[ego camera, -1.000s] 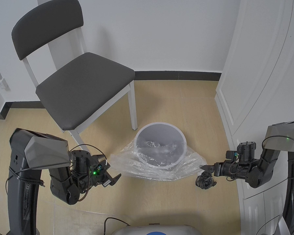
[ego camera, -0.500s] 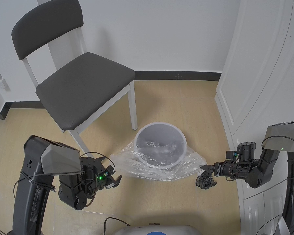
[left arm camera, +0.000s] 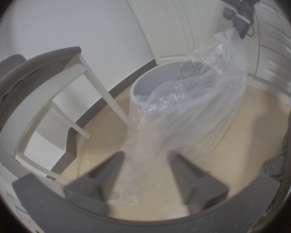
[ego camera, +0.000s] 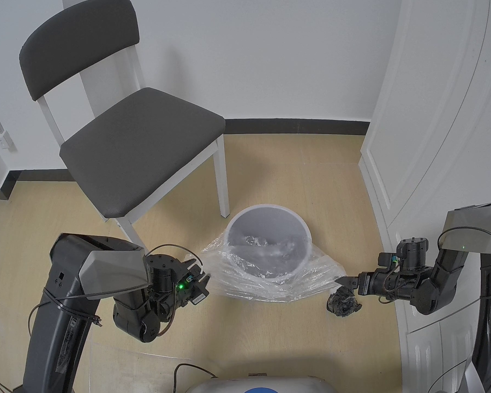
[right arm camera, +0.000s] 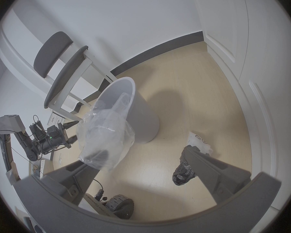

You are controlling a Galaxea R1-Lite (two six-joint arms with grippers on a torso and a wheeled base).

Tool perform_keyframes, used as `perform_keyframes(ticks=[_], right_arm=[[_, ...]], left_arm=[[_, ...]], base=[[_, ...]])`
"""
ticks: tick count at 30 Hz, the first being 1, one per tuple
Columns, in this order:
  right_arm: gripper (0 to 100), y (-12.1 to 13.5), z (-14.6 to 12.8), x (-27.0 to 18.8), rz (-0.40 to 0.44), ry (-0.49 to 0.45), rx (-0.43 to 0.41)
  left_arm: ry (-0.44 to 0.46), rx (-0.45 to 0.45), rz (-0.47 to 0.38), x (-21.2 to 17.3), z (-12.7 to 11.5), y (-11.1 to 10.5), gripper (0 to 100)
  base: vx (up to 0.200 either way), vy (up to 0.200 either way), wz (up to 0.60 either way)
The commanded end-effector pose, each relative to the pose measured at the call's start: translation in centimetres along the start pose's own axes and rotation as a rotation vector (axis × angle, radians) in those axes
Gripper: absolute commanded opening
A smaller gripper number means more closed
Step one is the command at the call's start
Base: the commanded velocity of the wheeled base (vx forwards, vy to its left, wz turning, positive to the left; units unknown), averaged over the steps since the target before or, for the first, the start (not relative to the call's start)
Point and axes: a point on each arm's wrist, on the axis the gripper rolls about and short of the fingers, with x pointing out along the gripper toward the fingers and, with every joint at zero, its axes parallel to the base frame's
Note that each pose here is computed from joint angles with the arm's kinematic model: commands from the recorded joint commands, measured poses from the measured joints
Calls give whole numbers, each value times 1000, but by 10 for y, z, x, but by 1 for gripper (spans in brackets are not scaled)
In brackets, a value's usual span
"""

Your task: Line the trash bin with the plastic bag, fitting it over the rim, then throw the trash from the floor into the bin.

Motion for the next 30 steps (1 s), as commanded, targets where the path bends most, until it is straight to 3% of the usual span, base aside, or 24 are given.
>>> perform_keyframes(ticks=[1,6,11,16,21,27,30], right_arm=[[100,-3,-1,-1,-6,3,6],[100,-5,-3,-7,-17,9,15],[100,-6,-6,-31,32,25,33],[100,-21,-14,-55,103,-8,40],[100,-41,-25,-78,233,-55,-1],[100,-40,-26,-80,212,-74,-10],[100,-30,-19,-78,175,-102,-41]], left_arm=[[-24,-36,17,8,6,4,0],[-48,-121,42,12,15,16,0],[-56,-296,65,19,35,41,0],[-21,-323,105,35,38,62,0],[37,-331,165,49,41,76,0],[30,-341,152,45,47,71,0],[-6,-359,141,38,66,68,0]], base=[[0,0,0],[0,0,0],[0,0,0],[0,0,0],[0,0,0],[0,0,0],[0,0,0]])
